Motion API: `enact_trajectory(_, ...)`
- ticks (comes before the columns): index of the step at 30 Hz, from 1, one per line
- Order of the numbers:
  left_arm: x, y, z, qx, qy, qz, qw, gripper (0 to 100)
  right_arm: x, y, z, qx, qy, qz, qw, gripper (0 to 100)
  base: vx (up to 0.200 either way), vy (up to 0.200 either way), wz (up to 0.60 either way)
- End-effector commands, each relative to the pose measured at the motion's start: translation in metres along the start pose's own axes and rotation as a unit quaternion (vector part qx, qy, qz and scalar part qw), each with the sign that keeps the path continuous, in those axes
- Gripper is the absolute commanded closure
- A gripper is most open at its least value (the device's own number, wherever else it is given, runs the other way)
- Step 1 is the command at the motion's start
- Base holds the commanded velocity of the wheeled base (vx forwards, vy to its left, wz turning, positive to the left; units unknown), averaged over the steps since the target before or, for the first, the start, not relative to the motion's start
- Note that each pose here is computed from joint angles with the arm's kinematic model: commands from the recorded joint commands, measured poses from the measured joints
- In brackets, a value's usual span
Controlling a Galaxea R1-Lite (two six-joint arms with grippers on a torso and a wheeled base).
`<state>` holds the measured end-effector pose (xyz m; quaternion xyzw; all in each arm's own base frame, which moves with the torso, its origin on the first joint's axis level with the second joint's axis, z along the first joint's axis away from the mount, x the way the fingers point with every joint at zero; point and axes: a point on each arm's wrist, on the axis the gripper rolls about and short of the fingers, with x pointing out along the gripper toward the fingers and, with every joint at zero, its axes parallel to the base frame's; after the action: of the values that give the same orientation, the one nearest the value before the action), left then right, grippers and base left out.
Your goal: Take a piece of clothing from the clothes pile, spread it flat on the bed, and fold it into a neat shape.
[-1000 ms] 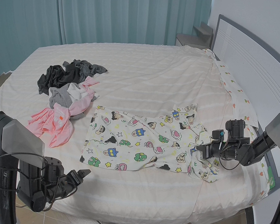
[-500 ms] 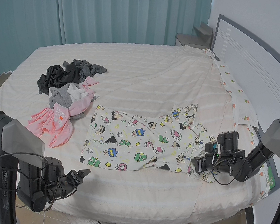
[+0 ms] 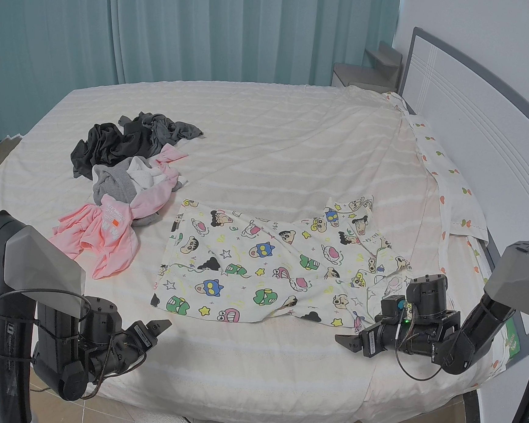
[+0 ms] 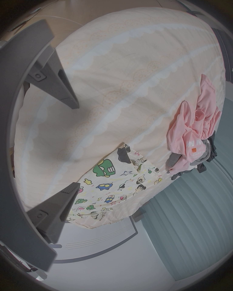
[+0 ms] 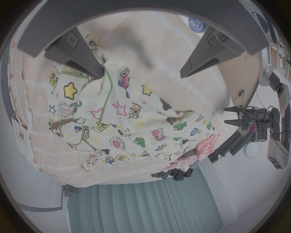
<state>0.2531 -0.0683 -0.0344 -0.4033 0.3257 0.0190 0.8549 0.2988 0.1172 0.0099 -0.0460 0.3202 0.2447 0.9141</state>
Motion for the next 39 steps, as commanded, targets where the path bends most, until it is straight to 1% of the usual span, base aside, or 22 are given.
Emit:
enact_trajectory(1, 0.000, -0.001, 0.001, 0.000, -0.005, -0.007, 1.0000, 0, -0.004, 0.012, -0.003, 0.010, -0.016, 0.012, 0.9998, 0, 0.000, 0.000, 0.00)
enact_trajectory(3, 0.000, -0.001, 0.001, 0.000, -0.005, -0.007, 1.0000, 0, -0.004, 0.015, 0.008, 0.020, -0.065, 0.018, 0.9975, 0, 0.000, 0.000, 0.00)
enact_trajectory(5, 0.000, -0.001, 0.001, 0.000, -0.005, -0.007, 1.0000, 0, -0.001, 0.015, 0.014, 0.018, -0.085, 0.018, 0.9961, 0, 0.000, 0.000, 0.00)
enact_trajectory(10, 0.000, -0.001, 0.001, 0.000, -0.004, -0.006, 1.0000, 0, 0.007, 0.021, 0.027, 0.013, -0.106, 0.028, 0.9939, 0, 0.000, 0.000, 0.00)
enact_trajectory(14, 0.000, -0.001, 0.001, 0.000, -0.005, -0.007, 1.0000, 0, 0.016, 0.033, 0.035, 0.015, -0.119, 0.043, 0.9918, 0, 0.000, 0.000, 0.00)
enact_trajectory(17, 0.000, -0.001, 0.001, 0.000, -0.004, -0.006, 1.0000, 0, 0.023, 0.042, 0.042, 0.021, -0.128, 0.041, 0.9907, 0, 0.000, 0.000, 0.00)
enact_trajectory(18, 0.000, -0.001, 0.001, 0.000, -0.004, -0.006, 1.0000, 0, 0.023, 0.042, 0.042, 0.021, -0.128, 0.041, 0.9907, 0, 0.000, 0.000, 0.00)
enact_trajectory(19, 0.000, -0.001, 0.001, 0.000, -0.005, -0.007, 1.0000, 0, 0.029, 0.050, 0.044, 0.027, -0.129, 0.031, 0.9908, 0, 0.000, 0.000, 0.00)
enact_trajectory(23, 0.000, -0.001, 0.001, 0.000, -0.005, -0.007, 1.0000, 0, 0.031, 0.059, 0.044, 0.045, -0.132, 0.014, 0.9901, 0, 0.000, 0.000, 0.00)
enact_trajectory(25, 0.000, -0.001, 0.001, 0.000, -0.005, -0.007, 1.0000, 0, 0.030, 0.059, 0.041, 0.050, -0.129, 0.001, 0.9904, 0, 0.000, 0.000, 0.00)
enact_trajectory(28, 0.000, -0.001, 0.001, 0.000, -0.005, -0.007, 1.0000, 0, 0.029, 0.058, 0.041, 0.053, -0.130, -0.005, 0.9900, 0, 0.000, 0.000, 0.00)
enact_trajectory(30, 0.000, -0.001, 0.001, 0.000, -0.005, -0.007, 1.0000, 0, 0.022, 0.058, 0.037, 0.063, -0.124, -0.009, 0.9903, 0, 0.000, 0.000, 0.00)
enact_trajectory(33, 0.000, -0.001, 0.001, 0.000, -0.005, -0.007, 1.0000, 0, 0.015, 0.058, 0.028, 0.068, -0.109, -0.025, 0.9914, 0, 0.000, 0.000, 0.00)
enact_trajectory(35, 0.000, -0.001, 0.001, 0.000, -0.005, -0.007, 1.0000, 0, 0.012, 0.060, 0.021, 0.072, -0.098, -0.027, 0.9922, 0, 0.000, 0.000, 0.00)
enact_trajectory(39, 0.000, -0.001, 0.001, 0.000, -0.005, -0.007, 1.0000, 0, 0.005, 0.063, 0.017, 0.094, -0.090, -0.021, 0.9913, 0, 0.000, 0.000, 0.00)
